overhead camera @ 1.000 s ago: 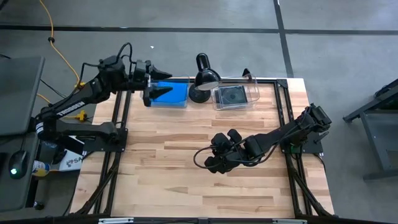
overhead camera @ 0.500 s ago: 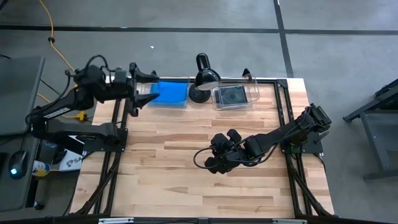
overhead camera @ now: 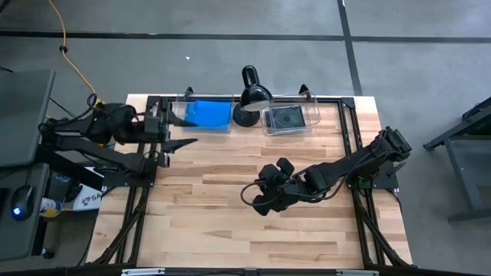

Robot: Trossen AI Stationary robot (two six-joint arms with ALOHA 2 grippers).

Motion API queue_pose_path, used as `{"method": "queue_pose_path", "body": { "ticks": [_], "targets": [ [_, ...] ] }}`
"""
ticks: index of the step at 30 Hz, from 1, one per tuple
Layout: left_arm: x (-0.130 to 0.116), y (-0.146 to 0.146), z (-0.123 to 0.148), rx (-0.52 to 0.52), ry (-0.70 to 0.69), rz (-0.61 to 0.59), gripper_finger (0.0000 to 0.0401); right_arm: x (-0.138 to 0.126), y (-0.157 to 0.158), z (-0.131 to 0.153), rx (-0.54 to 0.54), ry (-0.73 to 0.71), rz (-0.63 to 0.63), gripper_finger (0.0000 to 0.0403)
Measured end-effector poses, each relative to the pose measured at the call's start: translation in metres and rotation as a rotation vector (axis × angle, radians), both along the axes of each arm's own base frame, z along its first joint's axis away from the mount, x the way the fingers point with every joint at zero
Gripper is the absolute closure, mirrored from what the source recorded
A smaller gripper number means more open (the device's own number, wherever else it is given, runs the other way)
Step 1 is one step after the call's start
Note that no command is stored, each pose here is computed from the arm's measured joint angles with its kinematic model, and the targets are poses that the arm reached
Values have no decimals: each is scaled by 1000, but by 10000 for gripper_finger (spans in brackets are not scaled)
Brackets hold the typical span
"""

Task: Pick & place jewel cases by type
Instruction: Return to Home Position

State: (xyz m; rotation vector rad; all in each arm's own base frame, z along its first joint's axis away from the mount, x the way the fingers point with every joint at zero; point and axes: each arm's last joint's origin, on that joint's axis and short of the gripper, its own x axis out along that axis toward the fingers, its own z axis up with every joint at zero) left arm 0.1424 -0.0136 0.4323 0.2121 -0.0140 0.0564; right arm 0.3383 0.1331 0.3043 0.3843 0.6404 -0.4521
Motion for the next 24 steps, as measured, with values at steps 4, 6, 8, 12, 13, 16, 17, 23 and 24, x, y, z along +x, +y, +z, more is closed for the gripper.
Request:
{"method": "queue_pose_path", "body": {
  "ticks": [4, 6, 8, 12, 13, 16, 17, 23, 24],
  "targets": [
    [-7, -3, 0, 27, 10, -4, 310, -9, -4, 18, -17, -42, 22, 403],
    [-11, -3, 0, 29, 15, -5, 358, -16, -7, 28, -31, -65, 35, 403],
    [-13, -2, -1, 31, 26, -3, 389, -23, -11, 39, -47, -90, 49, 403],
    [-18, -1, -3, 37, 45, 9, 385, -40, -17, 60, -101, -134, 76, 403],
    [-18, -1, -4, 45, 52, 14, 389, -45, -18, 65, -122, -141, 80, 403],
    [-21, 0, -6, 56, 80, 21, 398, -63, -21, 78, -172, -152, 82, 403],
    [-22, 0, -7, 57, 87, 24, 397, -70, -22, 82, -187, -154, 75, 403],
    [-42, 5, -8, 63, 93, 62, 400, -122, -27, 102, -235, -178, -17, 403],
    [-45, 5, -8, 65, 85, 65, 400, -131, -27, 105, -240, -188, -30, 403]
  ]
}}
